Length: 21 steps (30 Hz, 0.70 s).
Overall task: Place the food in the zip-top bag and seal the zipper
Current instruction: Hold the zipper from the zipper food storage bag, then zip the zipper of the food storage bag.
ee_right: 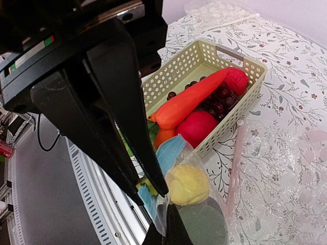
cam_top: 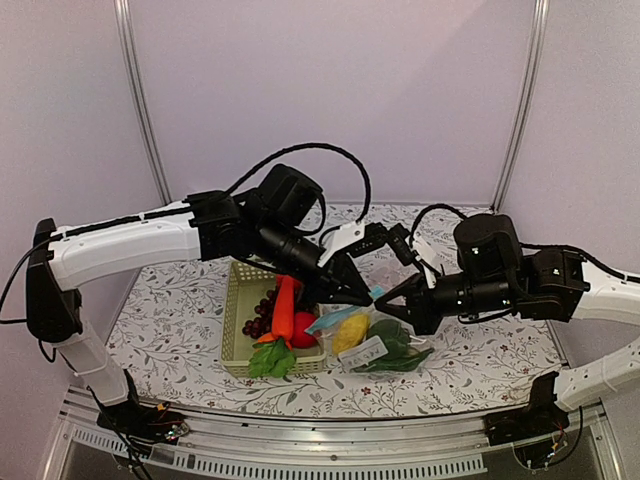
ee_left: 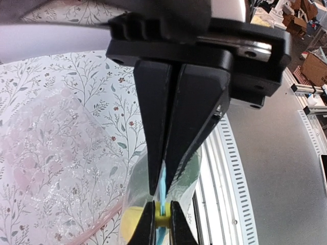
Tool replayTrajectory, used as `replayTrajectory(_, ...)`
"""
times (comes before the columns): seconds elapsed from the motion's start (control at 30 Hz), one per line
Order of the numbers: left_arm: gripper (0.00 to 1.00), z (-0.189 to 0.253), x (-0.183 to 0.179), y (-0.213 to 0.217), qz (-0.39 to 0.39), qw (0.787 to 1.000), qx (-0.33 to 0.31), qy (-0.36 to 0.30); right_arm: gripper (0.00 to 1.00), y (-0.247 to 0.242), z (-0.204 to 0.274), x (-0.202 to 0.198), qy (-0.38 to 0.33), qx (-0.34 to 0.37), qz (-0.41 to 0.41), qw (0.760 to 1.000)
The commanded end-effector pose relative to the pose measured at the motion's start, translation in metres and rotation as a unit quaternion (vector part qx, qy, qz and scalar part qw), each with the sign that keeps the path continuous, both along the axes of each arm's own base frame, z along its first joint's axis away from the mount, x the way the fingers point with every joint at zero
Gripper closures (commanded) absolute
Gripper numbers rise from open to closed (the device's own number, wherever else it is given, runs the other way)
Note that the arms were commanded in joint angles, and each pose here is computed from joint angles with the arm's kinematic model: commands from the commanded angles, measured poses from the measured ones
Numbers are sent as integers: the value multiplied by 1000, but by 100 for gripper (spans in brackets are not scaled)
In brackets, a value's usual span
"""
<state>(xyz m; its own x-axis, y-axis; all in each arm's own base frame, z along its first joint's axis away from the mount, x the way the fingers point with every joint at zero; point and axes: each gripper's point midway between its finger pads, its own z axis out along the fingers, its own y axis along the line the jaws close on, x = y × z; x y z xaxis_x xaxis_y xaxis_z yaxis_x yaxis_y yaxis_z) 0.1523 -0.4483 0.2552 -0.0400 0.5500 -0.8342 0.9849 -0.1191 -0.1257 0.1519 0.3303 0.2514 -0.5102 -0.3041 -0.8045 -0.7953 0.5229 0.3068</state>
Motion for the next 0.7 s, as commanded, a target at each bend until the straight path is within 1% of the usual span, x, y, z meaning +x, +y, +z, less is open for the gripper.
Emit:
replayTrajectory(0.0,100,-9,1,12,9,1000,21,5,100,-4,22,8,-20,36,-23,999)
replayTrajectory(0.2,100,-12,2,15,12,1000,25,8,100,-9,21,12,-19,34,-37,999)
replayTrajectory(0.23,100,-12,3,16,13,1000,24,8,100,-12,20,17,-26,30,-53,998)
replayTrajectory(0.67,100,-17,8,23,24,999,32,11,100,-44,20,44,-41,2,-129,991)
